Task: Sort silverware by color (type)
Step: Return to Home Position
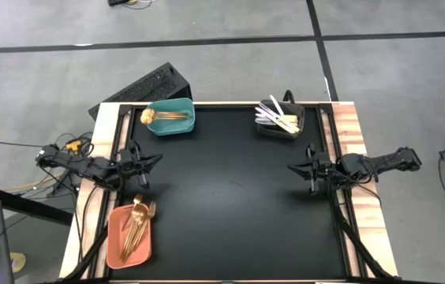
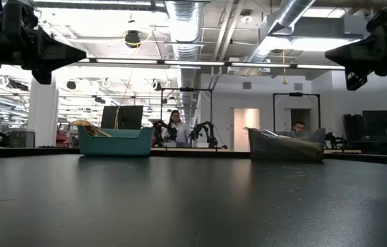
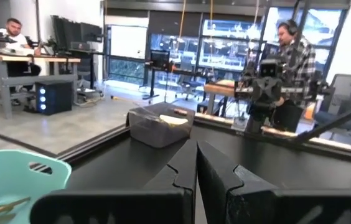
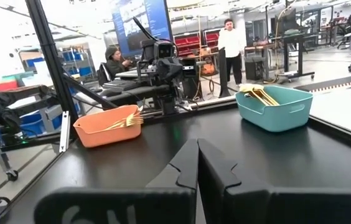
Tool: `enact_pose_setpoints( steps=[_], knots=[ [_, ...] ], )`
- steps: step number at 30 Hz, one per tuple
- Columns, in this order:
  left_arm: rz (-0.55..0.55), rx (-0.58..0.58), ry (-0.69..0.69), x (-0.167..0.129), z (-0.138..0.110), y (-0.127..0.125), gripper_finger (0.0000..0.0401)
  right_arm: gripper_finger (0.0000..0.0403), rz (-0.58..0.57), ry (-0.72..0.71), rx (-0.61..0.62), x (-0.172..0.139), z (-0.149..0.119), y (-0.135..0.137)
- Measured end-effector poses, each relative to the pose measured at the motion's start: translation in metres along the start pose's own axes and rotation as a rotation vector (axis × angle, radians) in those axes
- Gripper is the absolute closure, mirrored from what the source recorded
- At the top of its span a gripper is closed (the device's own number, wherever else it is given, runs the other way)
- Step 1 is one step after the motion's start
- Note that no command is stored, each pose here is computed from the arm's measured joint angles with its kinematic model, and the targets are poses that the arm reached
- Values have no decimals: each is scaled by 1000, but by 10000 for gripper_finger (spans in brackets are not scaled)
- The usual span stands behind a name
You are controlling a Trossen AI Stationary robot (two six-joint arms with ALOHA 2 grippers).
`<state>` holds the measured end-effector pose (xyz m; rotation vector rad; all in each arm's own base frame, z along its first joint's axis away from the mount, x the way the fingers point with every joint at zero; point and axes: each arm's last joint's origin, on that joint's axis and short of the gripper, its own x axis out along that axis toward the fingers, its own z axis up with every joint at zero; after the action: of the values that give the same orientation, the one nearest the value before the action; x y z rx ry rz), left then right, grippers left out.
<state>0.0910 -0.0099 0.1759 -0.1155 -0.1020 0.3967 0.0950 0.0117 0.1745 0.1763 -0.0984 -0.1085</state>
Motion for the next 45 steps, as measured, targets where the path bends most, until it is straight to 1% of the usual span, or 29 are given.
enact_pose_setpoints(
  steps=[3,7,9,13,16,18,20,21,22,24,26,28,32,38,42,45],
  knots=[
    [-16,-2,-2,0,0,0,401,372,0,2,6,0,0,0],
    [-3,-1,-1,0,0,0,401,371,11,7,0,0,-1,0],
    [-4,-25,-6,0,1,0,401,373,15,11,-18,0,-1,0],
    [-79,-68,-3,0,1,-2,401,375,19,17,-21,0,-2,0],
    [-83,-94,18,0,-2,-3,401,372,21,19,-9,0,-2,0],
    [-85,-92,15,0,-1,-3,401,370,20,22,-10,0,-2,0],
    [-69,-36,-15,0,1,-2,401,371,2,18,-34,0,-2,0],
    [-43,-10,-42,0,4,-1,401,371,-16,14,-52,0,-2,-1],
    [-17,1,-70,0,8,-1,401,373,-29,7,-63,0,-1,-2],
    [-13,3,-104,0,11,0,401,374,-37,-6,-49,1,0,-4],
    [-34,13,-91,0,10,-1,401,374,-15,3,-31,1,0,-4],
    [-32,27,-54,0,5,-1,401,373,-23,18,-36,1,-2,-4],
    [37,39,10,0,-2,1,401,369,-85,37,-98,3,-4,-7],
    [38,34,24,2,-4,1,401,368,-108,53,-108,5,-5,-10],
    [38,89,32,2,-5,0,401,367,-109,55,-109,5,-5,-10],
    [38,104,34,2,-5,0,401,367,-110,56,-110,5,-5,-10]
  ],
)
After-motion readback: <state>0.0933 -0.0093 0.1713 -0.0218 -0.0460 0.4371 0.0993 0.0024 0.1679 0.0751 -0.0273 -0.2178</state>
